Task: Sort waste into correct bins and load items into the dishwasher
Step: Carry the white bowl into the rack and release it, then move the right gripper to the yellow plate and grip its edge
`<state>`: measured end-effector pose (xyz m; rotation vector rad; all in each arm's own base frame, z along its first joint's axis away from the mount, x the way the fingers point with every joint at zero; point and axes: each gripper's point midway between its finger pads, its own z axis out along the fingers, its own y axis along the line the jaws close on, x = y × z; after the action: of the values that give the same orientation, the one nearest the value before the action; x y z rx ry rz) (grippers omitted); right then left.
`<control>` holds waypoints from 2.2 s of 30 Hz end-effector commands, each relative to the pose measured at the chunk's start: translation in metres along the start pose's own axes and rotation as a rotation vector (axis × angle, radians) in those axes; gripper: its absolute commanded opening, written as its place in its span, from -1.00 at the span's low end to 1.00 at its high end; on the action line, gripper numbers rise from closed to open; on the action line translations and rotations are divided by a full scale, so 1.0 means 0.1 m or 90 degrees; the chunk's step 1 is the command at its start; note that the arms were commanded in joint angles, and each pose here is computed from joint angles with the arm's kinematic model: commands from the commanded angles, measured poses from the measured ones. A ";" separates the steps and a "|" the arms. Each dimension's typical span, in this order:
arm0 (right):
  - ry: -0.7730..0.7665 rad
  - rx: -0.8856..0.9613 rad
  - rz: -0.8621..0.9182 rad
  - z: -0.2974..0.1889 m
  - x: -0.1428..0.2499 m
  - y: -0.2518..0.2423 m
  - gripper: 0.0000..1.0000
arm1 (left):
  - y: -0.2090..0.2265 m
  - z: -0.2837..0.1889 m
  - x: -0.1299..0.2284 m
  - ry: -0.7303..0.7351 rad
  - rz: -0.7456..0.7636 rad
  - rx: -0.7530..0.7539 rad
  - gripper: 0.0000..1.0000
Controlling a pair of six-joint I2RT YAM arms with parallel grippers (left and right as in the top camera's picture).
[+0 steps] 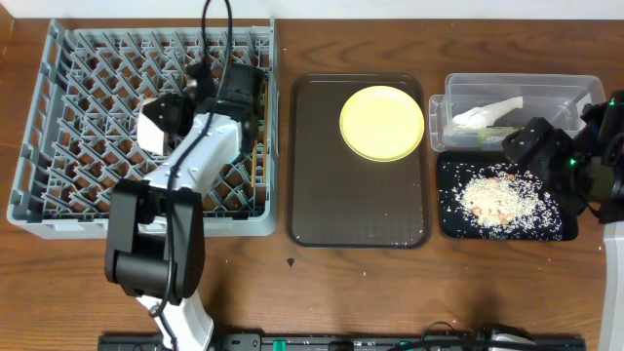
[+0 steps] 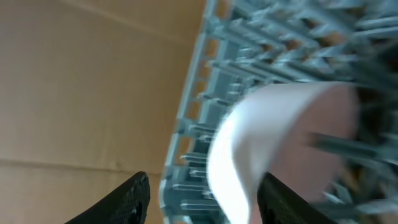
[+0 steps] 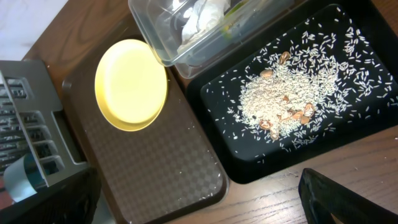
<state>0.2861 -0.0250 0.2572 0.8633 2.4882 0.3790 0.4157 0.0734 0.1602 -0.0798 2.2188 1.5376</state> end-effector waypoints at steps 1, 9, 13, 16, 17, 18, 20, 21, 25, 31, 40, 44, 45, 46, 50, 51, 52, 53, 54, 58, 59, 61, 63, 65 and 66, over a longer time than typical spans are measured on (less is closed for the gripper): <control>-0.007 -0.004 -0.003 -0.03 -0.03 0.02 0.99 | -0.03 -0.34 -0.15 -0.045 -0.066 0.143 0.15; -0.007 -0.003 -0.003 -0.03 -0.03 0.02 0.99 | 0.40 -0.85 -0.23 -0.101 -0.191 0.321 0.25; -0.007 -0.004 -0.003 -0.03 -0.03 0.02 0.98 | 0.69 -1.18 -0.13 -0.121 -0.269 0.447 0.26; -0.007 -0.004 -0.003 -0.03 -0.03 0.02 0.99 | 0.93 -1.40 0.05 -0.122 -0.318 0.526 0.26; -0.007 -0.003 -0.003 -0.03 -0.03 0.02 0.99 | 0.98 -1.46 0.09 -0.125 -0.324 0.544 0.26; -0.007 -0.004 -0.003 -0.03 -0.03 0.02 0.99 | 1.02 -1.51 0.13 -0.130 -0.326 0.562 0.26; -0.007 -0.003 -0.003 -0.03 -0.03 0.02 0.99 | 1.11 -1.67 0.22 -0.145 -0.329 0.620 0.27; -0.007 -0.004 -0.003 -0.03 -0.03 0.02 0.98 | 1.13 -1.72 0.25 -0.148 -0.329 0.635 0.28; -0.003 -0.024 -0.004 -0.03 -0.02 0.08 0.98 | 1.11 -1.93 0.36 -0.152 -0.313 0.718 0.46; 0.083 -0.169 -0.161 0.08 0.35 0.77 0.69 | 1.04 -1.97 0.51 -0.121 -0.279 0.742 0.47; 0.128 0.040 -0.073 0.84 1.00 1.00 0.36 | 1.03 -1.97 0.52 -0.118 -0.276 0.741 0.47; 0.083 0.096 -0.020 1.30 1.06 1.13 0.54 | 1.02 -1.96 0.56 -0.108 -0.268 0.740 0.47; 0.077 0.100 -0.018 1.38 1.07 1.15 0.54 | 1.01 -1.96 0.57 -0.106 -0.266 0.740 0.47; 0.070 0.108 -0.016 1.49 1.08 1.17 0.51 | 1.01 -1.96 0.58 -0.104 -0.265 0.739 0.47; 0.073 0.131 -0.016 2.01 1.15 1.20 0.34 | 1.01 -1.95 0.59 -0.102 -0.263 0.739 0.47; 0.069 0.140 -0.017 2.13 1.15 1.18 0.29 | 1.01 -1.95 0.59 -0.102 -0.263 0.739 0.47; 0.064 0.147 -0.018 2.26 1.15 1.17 0.29 | 1.01 -1.95 0.59 -0.102 -0.263 0.739 0.47; 0.062 0.149 -0.018 2.36 1.15 1.16 0.29 | 1.01 -1.95 0.59 -0.102 -0.263 0.739 0.47; 0.061 0.147 -0.018 2.45 1.16 1.17 0.26 | 1.01 -1.95 0.59 -0.102 -0.263 0.739 0.47; 0.069 0.165 -0.009 2.73 1.24 1.10 0.23 | 1.01 -1.95 0.59 -0.102 -0.263 0.739 0.47; 0.071 0.172 -0.004 2.77 1.27 1.07 0.25 | 1.01 -1.95 0.59 -0.102 -0.263 0.739 0.47; 0.076 0.184 0.003 2.85 1.31 1.02 0.28 | 1.01 -1.95 0.60 -0.101 -0.261 0.739 0.47; 0.082 0.201 0.000 2.95 1.35 0.94 0.25 | 1.00 -1.95 0.61 -0.098 -0.259 0.739 0.47; 0.100 0.215 -0.002 3.01 1.43 0.88 0.10 | 1.00 -1.95 0.61 -0.097 -0.258 0.738 0.47; 0.114 0.222 -0.001 3.02 1.48 0.84 -0.02 | 1.00 -1.95 0.61 -0.097 -0.258 0.738 0.47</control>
<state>0.3954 0.1658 0.0037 0.9649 2.7260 0.0700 0.2703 -0.0522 0.2809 -0.0313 2.4078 -0.0512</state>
